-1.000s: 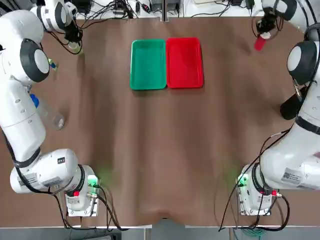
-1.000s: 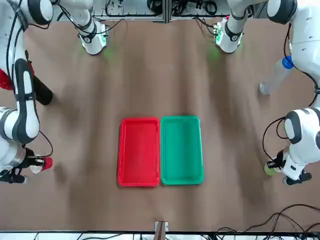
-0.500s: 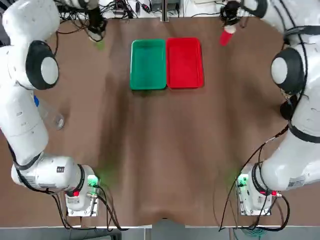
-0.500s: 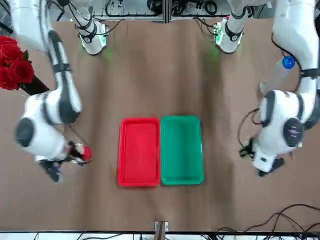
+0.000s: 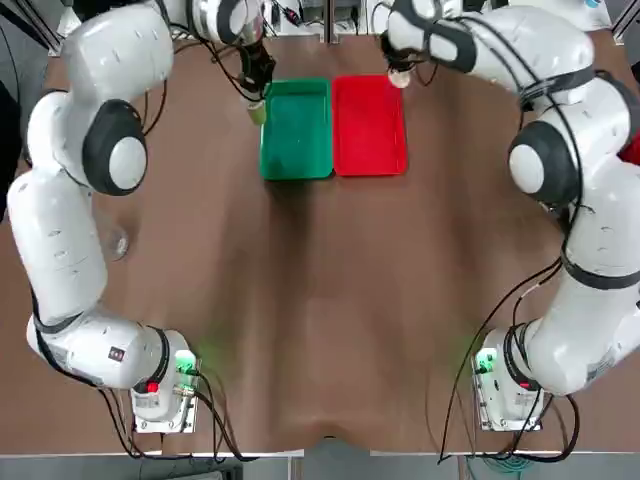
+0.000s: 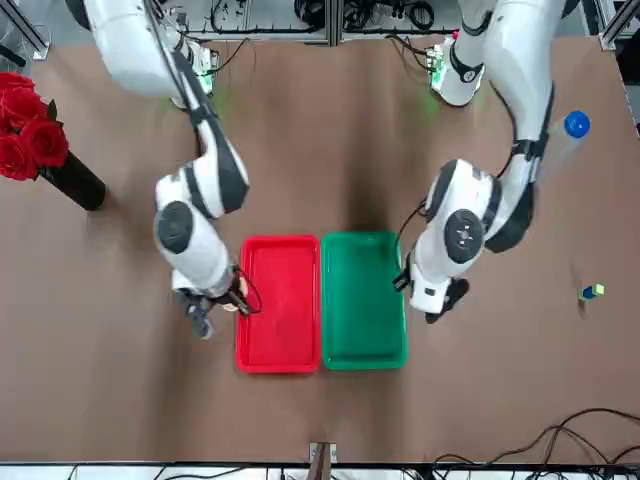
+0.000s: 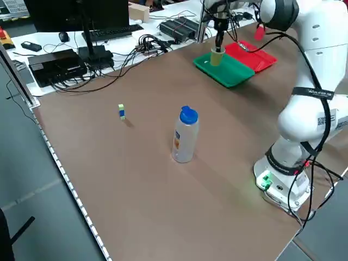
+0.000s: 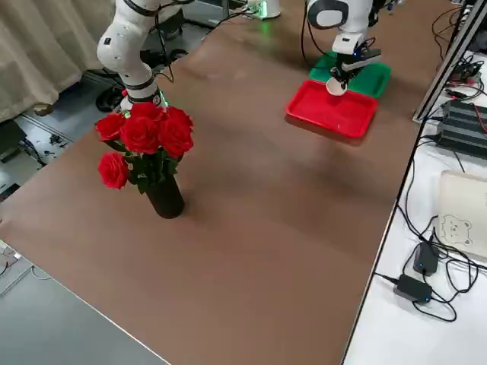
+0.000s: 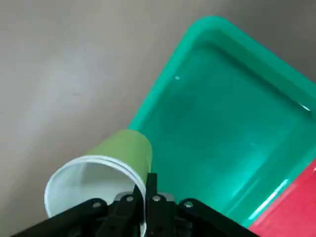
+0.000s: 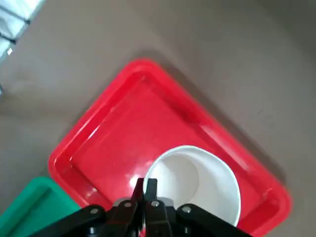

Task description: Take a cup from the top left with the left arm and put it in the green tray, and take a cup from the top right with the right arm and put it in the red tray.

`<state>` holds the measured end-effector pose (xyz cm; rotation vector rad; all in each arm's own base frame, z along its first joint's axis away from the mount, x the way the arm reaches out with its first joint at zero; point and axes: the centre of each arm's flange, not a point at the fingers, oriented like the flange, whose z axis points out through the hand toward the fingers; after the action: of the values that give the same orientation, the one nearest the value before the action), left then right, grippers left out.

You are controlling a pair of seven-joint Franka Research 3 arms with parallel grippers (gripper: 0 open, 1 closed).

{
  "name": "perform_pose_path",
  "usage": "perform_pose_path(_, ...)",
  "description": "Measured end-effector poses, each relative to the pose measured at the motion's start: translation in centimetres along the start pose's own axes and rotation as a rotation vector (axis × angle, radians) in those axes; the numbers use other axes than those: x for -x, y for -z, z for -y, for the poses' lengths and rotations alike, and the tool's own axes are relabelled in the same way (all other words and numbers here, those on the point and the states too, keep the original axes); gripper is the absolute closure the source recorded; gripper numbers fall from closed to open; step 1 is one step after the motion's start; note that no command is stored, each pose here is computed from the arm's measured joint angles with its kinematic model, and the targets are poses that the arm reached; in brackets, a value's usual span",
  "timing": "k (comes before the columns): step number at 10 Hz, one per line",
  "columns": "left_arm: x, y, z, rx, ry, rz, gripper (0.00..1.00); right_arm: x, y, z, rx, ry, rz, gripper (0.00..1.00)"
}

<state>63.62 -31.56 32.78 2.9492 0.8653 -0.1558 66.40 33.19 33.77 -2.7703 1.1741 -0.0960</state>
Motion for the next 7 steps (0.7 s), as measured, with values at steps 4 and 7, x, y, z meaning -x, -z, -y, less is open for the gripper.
perform_pose_path(4, 3.9, -7.1, -4.0, 0.057, 0.027, -0.014, 0.98, 2.3, -6.5, 0.0, 0.034, -0.006, 0.002, 0.97)
perform_pose_path(7, 3.8, -8.3, -4.4, 0.087, 0.027, -0.028, 0.95, 2.3, -7.7, -0.3, 0.052, 0.0, -0.003, 0.97)
